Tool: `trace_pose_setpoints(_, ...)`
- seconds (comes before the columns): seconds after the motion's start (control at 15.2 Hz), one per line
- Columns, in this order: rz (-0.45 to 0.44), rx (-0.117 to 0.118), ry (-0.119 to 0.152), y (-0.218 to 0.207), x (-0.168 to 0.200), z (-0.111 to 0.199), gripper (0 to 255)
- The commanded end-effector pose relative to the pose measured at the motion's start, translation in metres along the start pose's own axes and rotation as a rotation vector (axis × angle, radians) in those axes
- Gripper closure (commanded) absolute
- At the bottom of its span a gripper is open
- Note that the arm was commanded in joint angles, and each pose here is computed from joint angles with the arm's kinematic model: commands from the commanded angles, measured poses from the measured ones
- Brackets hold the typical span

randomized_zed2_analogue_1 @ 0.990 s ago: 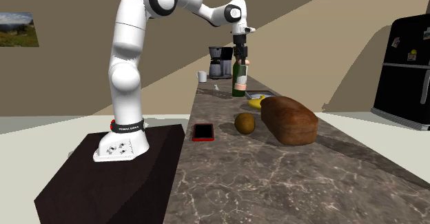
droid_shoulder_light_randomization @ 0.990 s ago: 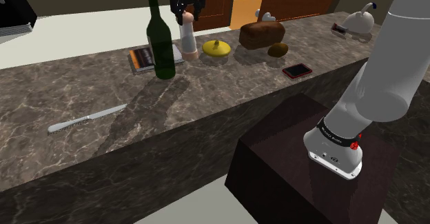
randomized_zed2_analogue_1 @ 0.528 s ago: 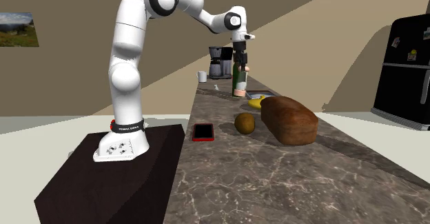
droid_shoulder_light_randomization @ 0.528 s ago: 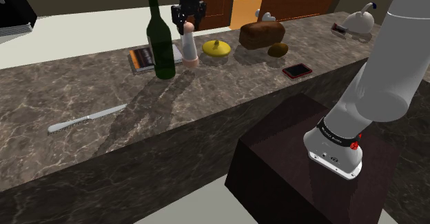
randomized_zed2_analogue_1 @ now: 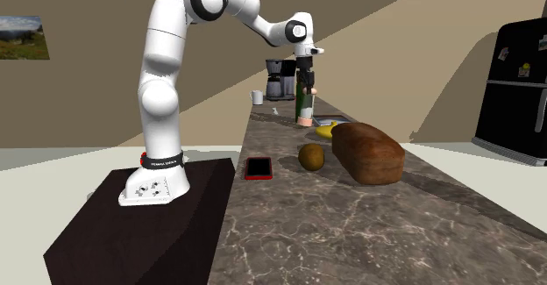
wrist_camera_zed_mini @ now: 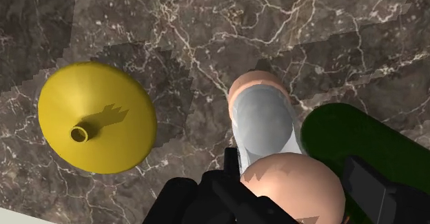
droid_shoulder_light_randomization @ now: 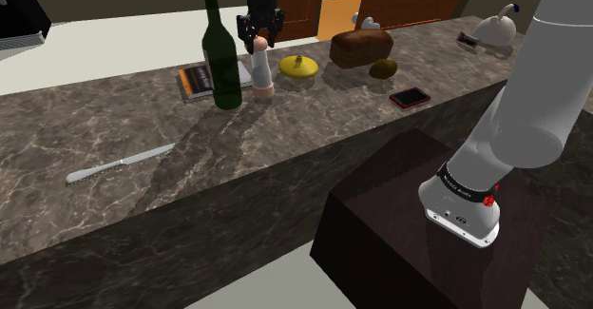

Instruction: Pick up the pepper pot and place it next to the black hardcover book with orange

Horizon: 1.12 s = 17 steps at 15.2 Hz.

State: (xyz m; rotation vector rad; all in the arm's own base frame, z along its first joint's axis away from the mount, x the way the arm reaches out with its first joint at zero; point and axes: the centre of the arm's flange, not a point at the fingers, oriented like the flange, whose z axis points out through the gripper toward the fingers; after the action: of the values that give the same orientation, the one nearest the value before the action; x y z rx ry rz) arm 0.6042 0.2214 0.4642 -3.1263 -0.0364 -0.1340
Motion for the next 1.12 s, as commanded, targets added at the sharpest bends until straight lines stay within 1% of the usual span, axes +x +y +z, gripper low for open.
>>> trace_pose_setpoints(0.0, 0.0, 0.0, 0.0, 0.0, 0.0, 0.0, 255)
trace_pose_setpoints(0.07, 0.0, 0.0, 0.0, 0.0, 0.0, 0.0, 0)
trace_pose_setpoints(0.4, 0.0, 0.0, 0.0, 0.0, 0.0, 0.0, 0)
trace_pose_setpoints(0.66, 0.0, 0.0, 0.0, 0.0, 0.0, -0.05, 0)
trace_pose_setpoints(1.06, 0.0, 0.0, 0.0, 0.0, 0.0, -0.05, 0)
